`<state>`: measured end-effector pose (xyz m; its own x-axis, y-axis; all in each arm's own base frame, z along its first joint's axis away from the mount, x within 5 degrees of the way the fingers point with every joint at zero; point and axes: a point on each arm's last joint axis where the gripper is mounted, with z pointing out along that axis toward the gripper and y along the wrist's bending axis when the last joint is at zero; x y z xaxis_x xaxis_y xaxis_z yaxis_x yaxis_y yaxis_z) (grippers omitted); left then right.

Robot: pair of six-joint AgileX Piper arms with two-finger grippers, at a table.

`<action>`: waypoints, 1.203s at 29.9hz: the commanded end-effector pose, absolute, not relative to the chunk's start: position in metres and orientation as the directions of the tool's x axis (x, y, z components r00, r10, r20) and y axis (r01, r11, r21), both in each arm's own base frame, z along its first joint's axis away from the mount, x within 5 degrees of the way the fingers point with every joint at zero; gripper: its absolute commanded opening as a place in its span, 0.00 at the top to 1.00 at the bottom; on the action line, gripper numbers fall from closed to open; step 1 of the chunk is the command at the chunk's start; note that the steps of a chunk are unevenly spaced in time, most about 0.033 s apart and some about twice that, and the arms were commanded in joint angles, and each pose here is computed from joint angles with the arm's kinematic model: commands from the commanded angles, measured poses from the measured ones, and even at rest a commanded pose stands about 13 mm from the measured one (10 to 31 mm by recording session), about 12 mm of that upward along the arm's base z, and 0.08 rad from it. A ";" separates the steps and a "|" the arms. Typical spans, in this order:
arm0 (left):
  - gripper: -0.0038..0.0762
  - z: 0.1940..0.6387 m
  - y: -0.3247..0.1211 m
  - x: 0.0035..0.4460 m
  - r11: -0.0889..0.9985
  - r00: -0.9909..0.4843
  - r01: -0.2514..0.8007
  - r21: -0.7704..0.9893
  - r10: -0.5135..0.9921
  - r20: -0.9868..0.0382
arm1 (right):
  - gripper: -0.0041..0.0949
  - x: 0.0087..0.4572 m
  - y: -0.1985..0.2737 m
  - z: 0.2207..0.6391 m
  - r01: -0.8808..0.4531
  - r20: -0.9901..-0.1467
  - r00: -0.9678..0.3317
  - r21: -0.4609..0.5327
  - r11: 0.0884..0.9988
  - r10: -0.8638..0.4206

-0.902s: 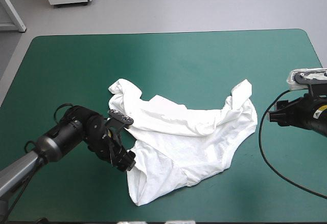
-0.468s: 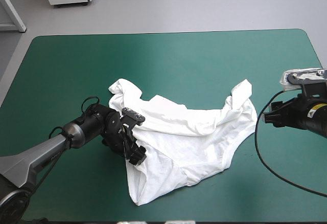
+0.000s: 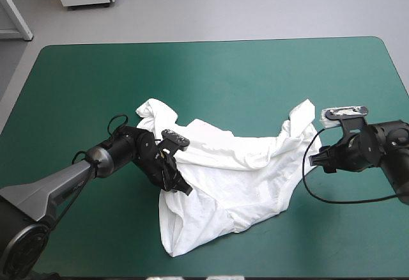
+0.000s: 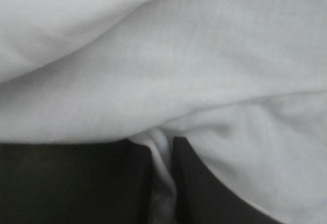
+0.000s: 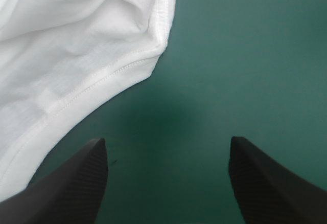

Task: Fold the cloth

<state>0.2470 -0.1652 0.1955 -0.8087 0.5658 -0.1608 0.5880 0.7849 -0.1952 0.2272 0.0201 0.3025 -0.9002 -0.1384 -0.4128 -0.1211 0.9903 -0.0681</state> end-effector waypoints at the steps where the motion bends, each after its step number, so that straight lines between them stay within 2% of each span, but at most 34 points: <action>1: 0.96 0.171 -0.169 0.239 0.792 -0.826 0.551 -0.264 0.563 -0.037 | 0.32 0.242 0.022 0.300 -0.125 -0.469 -0.871 -0.070 0.990 -0.143; 5: 0.96 0.168 -0.169 0.239 0.791 -0.821 0.557 -0.255 0.571 -0.020 | 0.32 0.260 0.025 0.285 -0.127 -0.468 -0.873 -0.058 0.990 -0.139; 13: 0.96 0.168 -0.167 0.236 0.796 -0.821 0.546 -0.262 0.571 0.026 | 0.32 0.288 0.032 0.248 -0.118 -0.408 -0.906 -0.013 0.993 -0.113; 21: 0.96 0.168 -0.167 0.235 0.801 -0.825 0.539 -0.261 0.565 0.030 | 0.34 0.304 0.035 0.214 -0.108 -0.319 -0.943 0.009 0.994 -0.099; 24: 0.96 0.168 -0.166 0.235 0.803 -0.826 0.537 -0.258 0.563 0.034 | 0.47 0.308 0.037 0.202 -0.099 -0.295 -0.952 0.023 0.995 -0.087; 31: 0.96 0.170 -0.166 0.235 0.813 -0.835 0.520 -0.260 0.549 0.045 | 0.98 0.318 0.046 0.176 -0.119 -0.264 -0.961 0.109 0.987 -0.087; 36: 0.96 0.182 -0.164 0.235 0.810 -0.832 0.535 -0.239 0.555 0.019 | 0.97 0.320 0.047 0.165 -0.099 -0.234 -0.970 0.129 0.987 -0.066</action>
<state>0.2502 -0.1672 0.1924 -0.8415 0.5267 -0.1206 0.5398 0.8100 -0.2292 0.3133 0.0435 0.1959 -0.9628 -0.1047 -0.2491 -0.1323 0.9865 0.0968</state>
